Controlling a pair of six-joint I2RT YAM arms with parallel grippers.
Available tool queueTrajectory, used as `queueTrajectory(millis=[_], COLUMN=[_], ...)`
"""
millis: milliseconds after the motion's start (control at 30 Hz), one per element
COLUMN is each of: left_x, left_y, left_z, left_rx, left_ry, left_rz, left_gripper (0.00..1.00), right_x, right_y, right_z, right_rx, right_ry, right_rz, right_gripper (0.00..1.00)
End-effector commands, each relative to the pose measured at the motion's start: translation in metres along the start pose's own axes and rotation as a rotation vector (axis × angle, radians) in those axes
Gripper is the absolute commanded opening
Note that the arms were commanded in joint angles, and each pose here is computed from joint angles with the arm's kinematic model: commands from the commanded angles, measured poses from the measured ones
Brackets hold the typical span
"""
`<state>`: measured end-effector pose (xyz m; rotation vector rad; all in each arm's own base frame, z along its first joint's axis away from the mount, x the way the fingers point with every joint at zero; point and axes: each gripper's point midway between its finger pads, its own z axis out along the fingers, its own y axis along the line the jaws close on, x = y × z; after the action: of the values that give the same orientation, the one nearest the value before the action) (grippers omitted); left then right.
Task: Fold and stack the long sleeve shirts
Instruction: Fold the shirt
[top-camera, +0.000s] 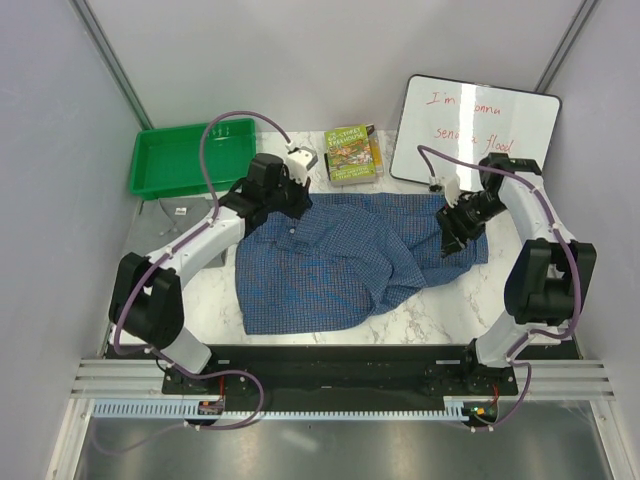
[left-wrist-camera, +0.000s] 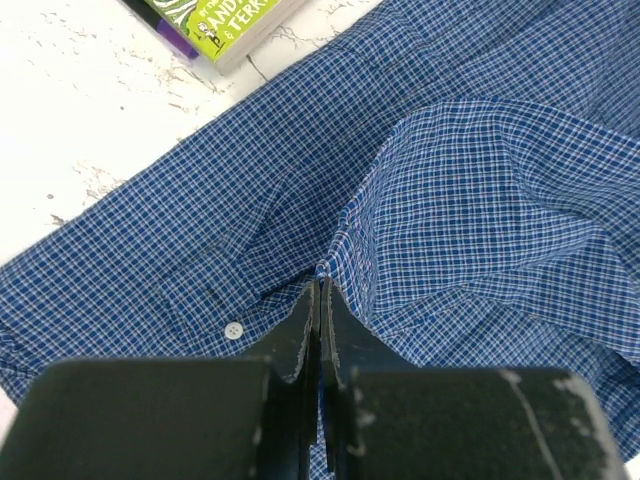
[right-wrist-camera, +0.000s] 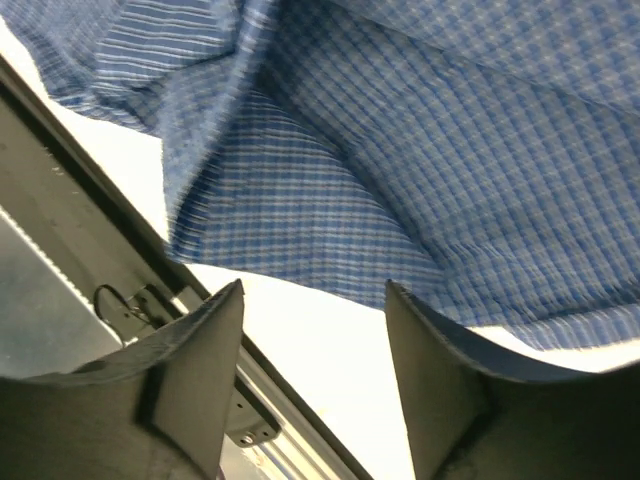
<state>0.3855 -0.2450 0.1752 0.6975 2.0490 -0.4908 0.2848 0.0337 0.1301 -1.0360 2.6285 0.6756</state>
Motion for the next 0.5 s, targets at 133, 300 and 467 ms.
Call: queueTrajectory(millis=[133,300,467], left_x=[-0.031,-0.037,-0.041], left_y=[-0.026,-0.02,-0.015], left_z=[-0.009,-0.01,-0.009], left_rx=[0.168,0.143,0.123], left_ry=[-0.096,-0.106,-0.117], left_rz=[-0.045,-0.029,-0.029], left_gripper=[0.02,0.02,0.02], right_x=[-0.041,-0.028,-0.006], right_y=[0.047,0.062,0.077], right_z=[0.026,0.038,0.056], right_rx=[-0.119,-0.162,-0.231], right_ry=[-0.094,-0.042,0.024], right_rz=[-0.034,-0.019,0.023], right_gripper=[0.79,0.82,0.77])
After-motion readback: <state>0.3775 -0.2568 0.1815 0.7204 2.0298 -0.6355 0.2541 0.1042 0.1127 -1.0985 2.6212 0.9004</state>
